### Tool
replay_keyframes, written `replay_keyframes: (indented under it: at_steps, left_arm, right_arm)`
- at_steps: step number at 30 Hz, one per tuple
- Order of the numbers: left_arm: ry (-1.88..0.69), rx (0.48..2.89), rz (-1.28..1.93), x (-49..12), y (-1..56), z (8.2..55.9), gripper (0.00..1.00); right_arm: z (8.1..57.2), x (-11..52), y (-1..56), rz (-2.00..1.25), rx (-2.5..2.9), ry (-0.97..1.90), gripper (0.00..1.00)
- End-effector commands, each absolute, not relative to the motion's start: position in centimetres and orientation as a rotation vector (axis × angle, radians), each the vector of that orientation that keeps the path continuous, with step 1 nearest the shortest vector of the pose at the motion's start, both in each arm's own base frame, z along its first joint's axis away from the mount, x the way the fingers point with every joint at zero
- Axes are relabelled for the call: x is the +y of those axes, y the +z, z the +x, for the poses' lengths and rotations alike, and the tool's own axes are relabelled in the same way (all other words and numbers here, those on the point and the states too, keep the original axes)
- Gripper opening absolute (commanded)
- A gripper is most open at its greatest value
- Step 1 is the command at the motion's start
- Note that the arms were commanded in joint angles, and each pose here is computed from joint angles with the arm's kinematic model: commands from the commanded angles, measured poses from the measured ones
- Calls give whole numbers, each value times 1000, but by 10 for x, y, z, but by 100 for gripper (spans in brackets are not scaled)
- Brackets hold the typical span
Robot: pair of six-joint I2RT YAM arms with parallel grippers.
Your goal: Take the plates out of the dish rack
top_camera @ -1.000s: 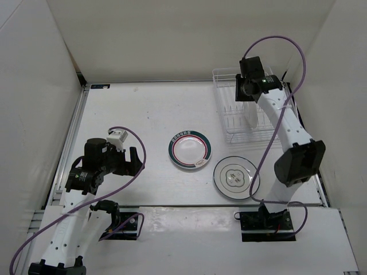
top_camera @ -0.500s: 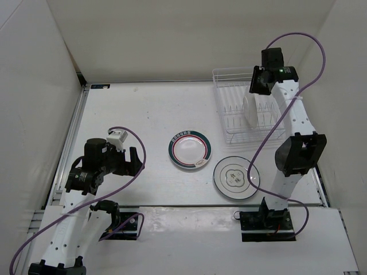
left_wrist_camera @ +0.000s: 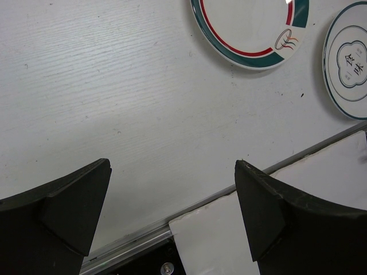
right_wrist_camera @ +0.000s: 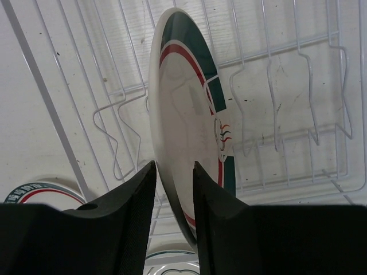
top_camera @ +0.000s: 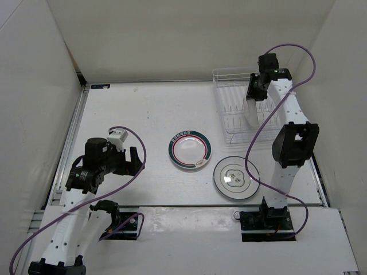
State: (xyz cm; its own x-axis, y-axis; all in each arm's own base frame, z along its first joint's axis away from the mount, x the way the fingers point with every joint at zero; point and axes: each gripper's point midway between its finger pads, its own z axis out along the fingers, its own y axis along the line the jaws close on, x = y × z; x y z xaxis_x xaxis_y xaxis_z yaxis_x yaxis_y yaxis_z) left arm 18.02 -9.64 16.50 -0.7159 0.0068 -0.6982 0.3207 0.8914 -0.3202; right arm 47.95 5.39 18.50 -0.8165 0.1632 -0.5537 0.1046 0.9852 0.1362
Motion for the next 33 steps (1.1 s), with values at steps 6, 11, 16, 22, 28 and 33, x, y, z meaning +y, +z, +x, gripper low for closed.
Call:
replay_keyframes:
  at_steps: [6, 11, 16, 22, 28, 33]
  left_arm:
    - [-553, 2309, 242, -97, 167, 179, 100]
    - [-551, 2307, 244, -97, 168, 179, 100]
    - [-551, 2307, 245, -97, 167, 179, 100]
    - [-551, 2317, 242, -97, 166, 179, 100]
    - [-559, 2316, 247, -98, 166, 179, 100]
    - [-560, 2316, 246, -98, 166, 179, 100]
  right_arm:
    - [489, 55, 190, 217, 2496, 180, 20]
    - [492, 56, 201, 214, 2466, 196, 14]
    - [494, 56, 217, 198, 2436, 196, 14]
    - [495, 56, 243, 187, 2382, 205, 9]
    - [490, 53, 277, 160, 2315, 210, 1]
    - [474, 47, 316, 147, 2235, 182, 0]
